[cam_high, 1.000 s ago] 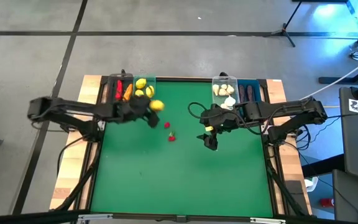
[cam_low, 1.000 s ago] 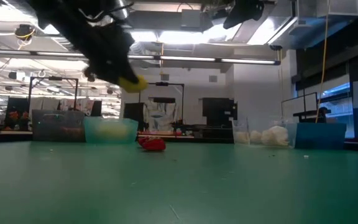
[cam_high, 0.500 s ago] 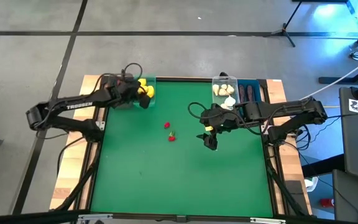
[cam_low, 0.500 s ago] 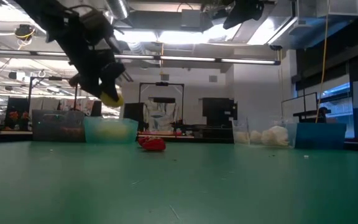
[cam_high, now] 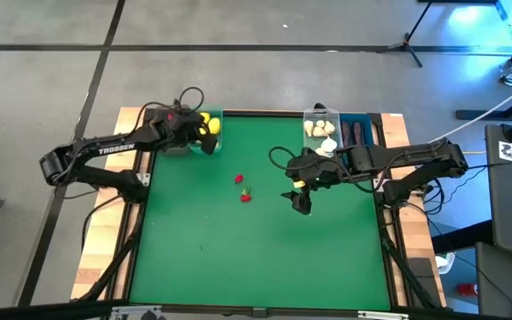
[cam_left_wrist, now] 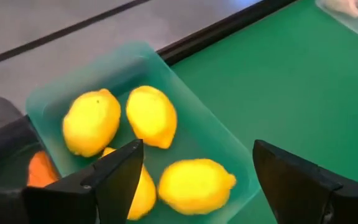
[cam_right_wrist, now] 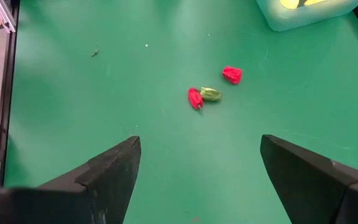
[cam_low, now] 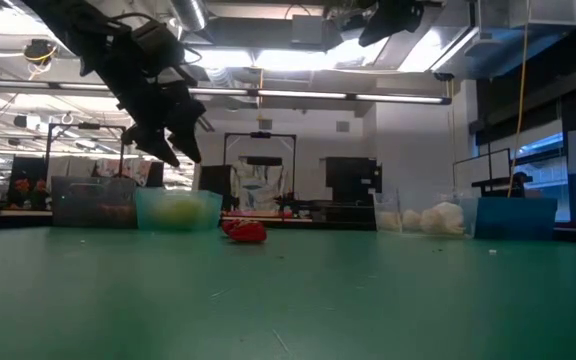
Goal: Sort produce into baskets
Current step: Put the top red pepper into the black bin
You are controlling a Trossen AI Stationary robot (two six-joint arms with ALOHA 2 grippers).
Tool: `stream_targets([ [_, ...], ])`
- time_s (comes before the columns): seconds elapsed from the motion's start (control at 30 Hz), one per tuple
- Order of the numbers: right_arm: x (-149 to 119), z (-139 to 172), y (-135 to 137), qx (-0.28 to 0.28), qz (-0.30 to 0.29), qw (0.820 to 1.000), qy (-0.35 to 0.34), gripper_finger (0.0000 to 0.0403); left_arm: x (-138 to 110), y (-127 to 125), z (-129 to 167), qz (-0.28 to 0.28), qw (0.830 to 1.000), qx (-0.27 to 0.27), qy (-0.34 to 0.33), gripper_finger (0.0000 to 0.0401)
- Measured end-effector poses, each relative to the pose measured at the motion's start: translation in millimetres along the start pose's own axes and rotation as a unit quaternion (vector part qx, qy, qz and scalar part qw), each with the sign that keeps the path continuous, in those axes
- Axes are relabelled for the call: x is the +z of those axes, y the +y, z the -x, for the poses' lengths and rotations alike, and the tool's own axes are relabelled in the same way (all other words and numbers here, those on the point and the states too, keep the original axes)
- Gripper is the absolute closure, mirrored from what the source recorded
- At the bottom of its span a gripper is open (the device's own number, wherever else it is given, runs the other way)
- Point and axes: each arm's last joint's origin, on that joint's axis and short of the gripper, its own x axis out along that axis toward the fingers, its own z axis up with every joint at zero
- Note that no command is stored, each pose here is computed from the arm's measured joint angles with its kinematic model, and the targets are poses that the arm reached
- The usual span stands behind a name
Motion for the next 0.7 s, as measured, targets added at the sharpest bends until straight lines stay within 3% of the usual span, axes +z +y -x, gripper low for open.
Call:
stream_targets([
  [0.27, 4, 10, 0, 0.012, 0.047, 0.998, -0.030, 0.0072, -3, -20, 11, 0.018, 0.993, -0.116, 0.017, 0.0102],
  [0.5, 1, 61, -14, -0.005, 0.046, 0.994, -0.094, 0.0072, -2, -46, 41, 0.010, 0.980, -0.194, -0.034, 0.0102],
  [0.7, -21, 108, -32, -0.065, 0.017, 0.989, -0.134, 0.0072, -9, -70, 59, -0.013, 0.968, -0.243, -0.055, 0.0102],
])
